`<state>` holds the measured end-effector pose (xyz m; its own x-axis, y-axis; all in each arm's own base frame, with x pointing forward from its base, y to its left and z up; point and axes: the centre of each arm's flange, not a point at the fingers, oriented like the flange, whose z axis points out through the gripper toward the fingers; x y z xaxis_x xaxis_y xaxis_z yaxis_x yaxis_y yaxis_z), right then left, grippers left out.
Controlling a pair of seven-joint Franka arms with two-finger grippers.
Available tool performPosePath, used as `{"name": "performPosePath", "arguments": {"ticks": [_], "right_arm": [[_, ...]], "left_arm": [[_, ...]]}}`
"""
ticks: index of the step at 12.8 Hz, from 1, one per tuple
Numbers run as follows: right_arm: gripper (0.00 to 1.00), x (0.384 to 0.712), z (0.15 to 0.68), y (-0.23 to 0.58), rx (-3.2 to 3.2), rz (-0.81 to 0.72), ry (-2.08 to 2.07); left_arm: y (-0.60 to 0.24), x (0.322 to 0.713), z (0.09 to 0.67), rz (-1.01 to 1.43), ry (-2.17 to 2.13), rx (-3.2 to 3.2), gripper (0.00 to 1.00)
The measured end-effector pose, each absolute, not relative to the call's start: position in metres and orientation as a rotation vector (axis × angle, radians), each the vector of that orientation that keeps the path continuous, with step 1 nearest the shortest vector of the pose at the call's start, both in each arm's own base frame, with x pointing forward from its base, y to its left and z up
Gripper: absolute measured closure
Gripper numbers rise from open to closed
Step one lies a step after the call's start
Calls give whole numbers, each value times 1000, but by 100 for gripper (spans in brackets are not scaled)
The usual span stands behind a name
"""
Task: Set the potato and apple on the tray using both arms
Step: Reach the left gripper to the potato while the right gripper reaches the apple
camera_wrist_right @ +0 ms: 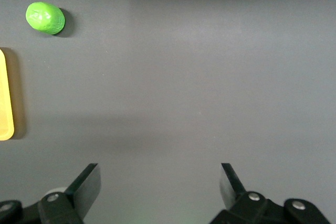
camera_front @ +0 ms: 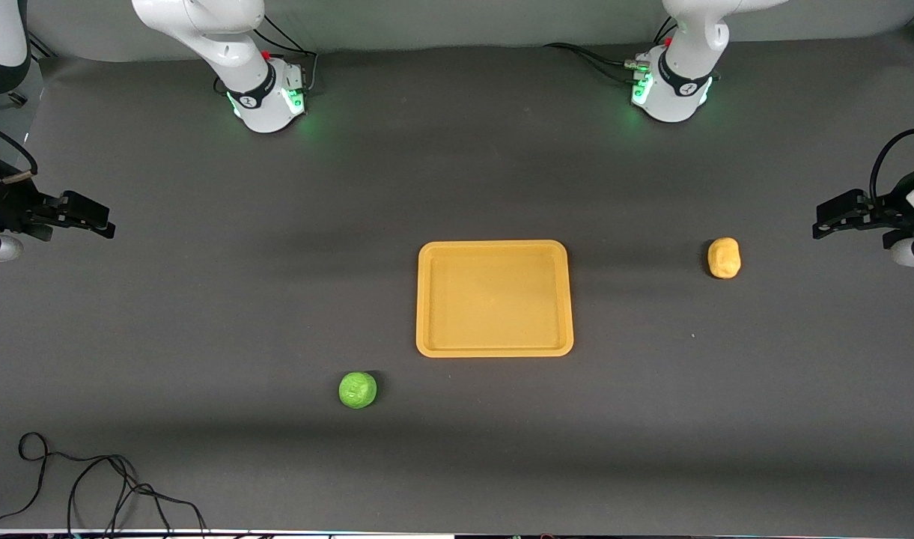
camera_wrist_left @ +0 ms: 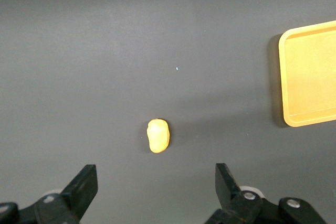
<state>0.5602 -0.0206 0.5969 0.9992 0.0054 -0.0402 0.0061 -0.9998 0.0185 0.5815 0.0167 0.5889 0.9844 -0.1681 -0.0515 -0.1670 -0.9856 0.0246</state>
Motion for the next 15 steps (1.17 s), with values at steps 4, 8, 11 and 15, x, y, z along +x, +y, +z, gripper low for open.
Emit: {"name": "performPosePath", "arguments": {"ticks": [4, 8, 11, 15], "right_arm": [[0, 563, 601, 5, 3125, -47, 54], [0, 578, 611, 76, 3130, 9, 59], [0, 593, 602, 139, 3137, 19, 50], [0, 620, 574, 197, 3145, 23, 39]], "left_arm": [[17, 582, 585, -95, -262, 3108, 0], [21, 596, 526, -81, -248, 3108, 0], [34, 606, 413, -130, -216, 3097, 0], [42, 570, 260, -354, -197, 3048, 0]]}}
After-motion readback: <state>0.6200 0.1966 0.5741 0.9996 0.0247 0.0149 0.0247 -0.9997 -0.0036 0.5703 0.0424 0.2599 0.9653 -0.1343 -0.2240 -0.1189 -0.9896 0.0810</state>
